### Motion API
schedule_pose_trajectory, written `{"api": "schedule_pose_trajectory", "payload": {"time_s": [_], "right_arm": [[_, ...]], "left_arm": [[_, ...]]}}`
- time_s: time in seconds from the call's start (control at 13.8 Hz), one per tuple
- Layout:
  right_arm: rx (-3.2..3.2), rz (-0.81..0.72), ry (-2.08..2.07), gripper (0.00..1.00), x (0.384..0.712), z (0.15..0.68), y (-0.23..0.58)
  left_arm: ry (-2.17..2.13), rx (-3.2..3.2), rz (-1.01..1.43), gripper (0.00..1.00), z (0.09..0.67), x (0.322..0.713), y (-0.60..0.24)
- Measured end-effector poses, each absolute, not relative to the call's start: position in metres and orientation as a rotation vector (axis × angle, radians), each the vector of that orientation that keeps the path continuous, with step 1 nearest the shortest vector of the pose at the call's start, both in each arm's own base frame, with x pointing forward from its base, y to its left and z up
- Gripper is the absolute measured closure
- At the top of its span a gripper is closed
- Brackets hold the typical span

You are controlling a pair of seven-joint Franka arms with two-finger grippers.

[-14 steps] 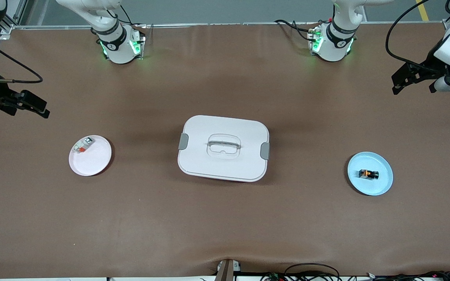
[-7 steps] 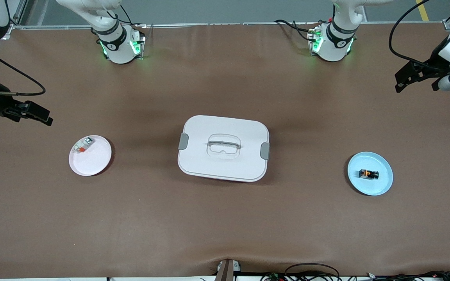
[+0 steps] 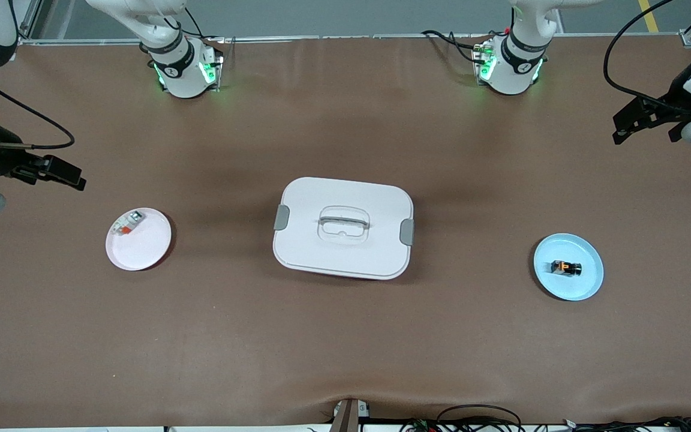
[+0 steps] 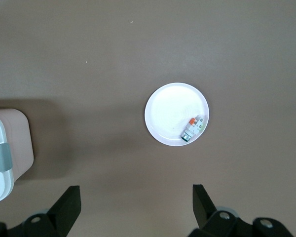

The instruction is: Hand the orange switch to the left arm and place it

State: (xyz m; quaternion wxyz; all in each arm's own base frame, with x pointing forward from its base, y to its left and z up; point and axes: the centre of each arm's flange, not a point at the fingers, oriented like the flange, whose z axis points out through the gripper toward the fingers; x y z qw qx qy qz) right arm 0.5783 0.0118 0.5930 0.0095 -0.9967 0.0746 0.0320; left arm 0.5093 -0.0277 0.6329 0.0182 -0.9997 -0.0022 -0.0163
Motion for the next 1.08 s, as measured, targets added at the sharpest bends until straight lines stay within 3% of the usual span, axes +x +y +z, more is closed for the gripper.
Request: {"api": "schedule_pose_trajectory", "payload": {"time_s": [1.08], "right_arm": [[-3.110,0.147,0.295,0.00,0.575,0.590,0.013]], "left_arm": [[0.013,-3.105,-0.048,0.00,0.643,0.516,-0.005]]}}
